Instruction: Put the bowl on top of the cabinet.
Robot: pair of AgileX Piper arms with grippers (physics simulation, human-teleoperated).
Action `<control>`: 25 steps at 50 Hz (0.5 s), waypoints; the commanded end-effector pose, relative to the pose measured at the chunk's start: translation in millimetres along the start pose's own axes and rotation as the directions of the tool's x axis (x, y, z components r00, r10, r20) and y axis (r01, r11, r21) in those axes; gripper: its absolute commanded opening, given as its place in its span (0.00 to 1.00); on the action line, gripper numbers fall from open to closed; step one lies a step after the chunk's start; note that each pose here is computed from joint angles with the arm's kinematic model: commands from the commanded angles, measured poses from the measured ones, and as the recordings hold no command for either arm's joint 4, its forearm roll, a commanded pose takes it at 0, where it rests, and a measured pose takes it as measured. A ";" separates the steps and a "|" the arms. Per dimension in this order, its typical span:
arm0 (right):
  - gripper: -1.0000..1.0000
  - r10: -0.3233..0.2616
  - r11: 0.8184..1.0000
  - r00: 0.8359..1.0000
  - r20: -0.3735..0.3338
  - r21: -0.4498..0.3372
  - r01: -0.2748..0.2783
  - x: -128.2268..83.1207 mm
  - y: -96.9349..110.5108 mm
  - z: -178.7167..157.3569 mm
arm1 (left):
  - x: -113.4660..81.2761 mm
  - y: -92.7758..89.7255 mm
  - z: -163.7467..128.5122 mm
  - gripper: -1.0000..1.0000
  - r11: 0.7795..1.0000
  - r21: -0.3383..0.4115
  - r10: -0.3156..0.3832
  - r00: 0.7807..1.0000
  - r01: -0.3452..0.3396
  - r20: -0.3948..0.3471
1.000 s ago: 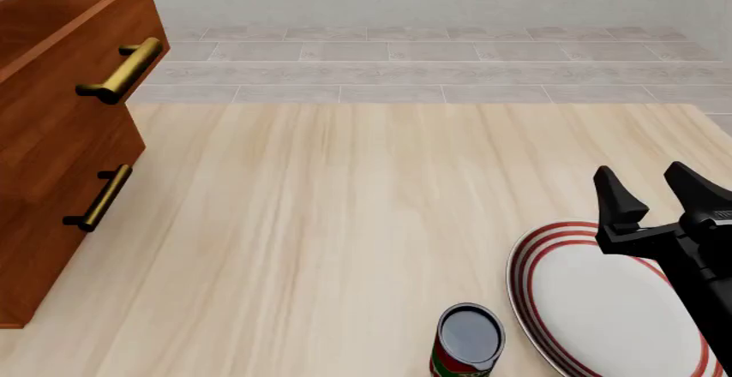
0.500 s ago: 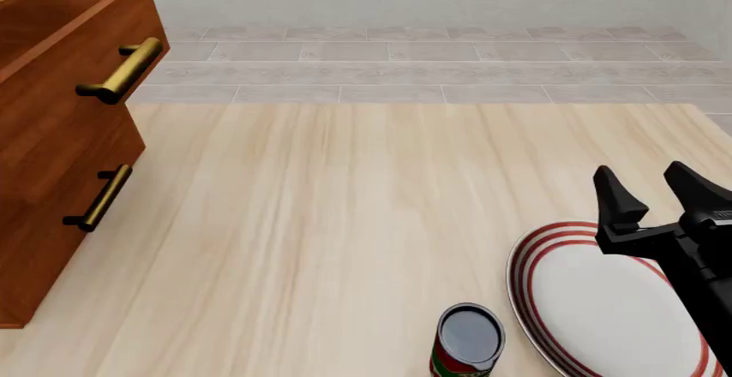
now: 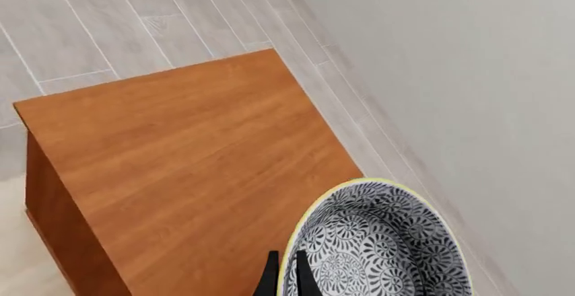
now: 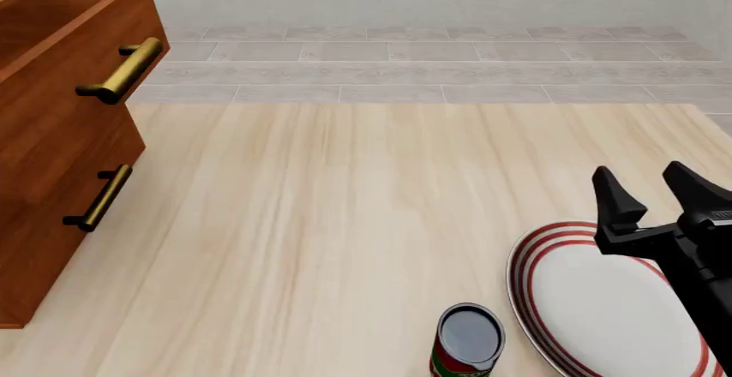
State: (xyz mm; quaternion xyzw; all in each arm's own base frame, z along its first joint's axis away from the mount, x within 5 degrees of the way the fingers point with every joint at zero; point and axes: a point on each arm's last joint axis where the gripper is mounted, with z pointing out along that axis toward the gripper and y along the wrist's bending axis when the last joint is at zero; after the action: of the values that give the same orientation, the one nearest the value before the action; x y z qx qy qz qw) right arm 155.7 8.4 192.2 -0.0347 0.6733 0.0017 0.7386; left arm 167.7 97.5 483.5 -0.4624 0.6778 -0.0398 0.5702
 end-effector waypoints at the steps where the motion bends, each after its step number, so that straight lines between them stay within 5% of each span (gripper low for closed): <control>1: 1.00 0.000 1.000 1.000 -0.001 -0.001 0.000 0.2 0.1 0.1 | -12.9 0.2 -6.3 0.00 1.000 -0.020 0.020 0.999 -0.019 0.036; 25: 1.00 0.001 1.000 1.000 -0.002 -0.002 -0.001 0.4 0.3 0.1 | -24.6 12.8 -9.7 0.00 0.996 -0.088 0.000 0.996 0.008 0.087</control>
State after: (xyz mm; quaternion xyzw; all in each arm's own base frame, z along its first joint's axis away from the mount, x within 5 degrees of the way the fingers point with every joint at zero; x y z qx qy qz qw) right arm 155.8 8.6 191.9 -0.0346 0.6739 0.0027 0.7380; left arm 155.4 113.6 494.2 -0.4845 0.6596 -0.0001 0.5746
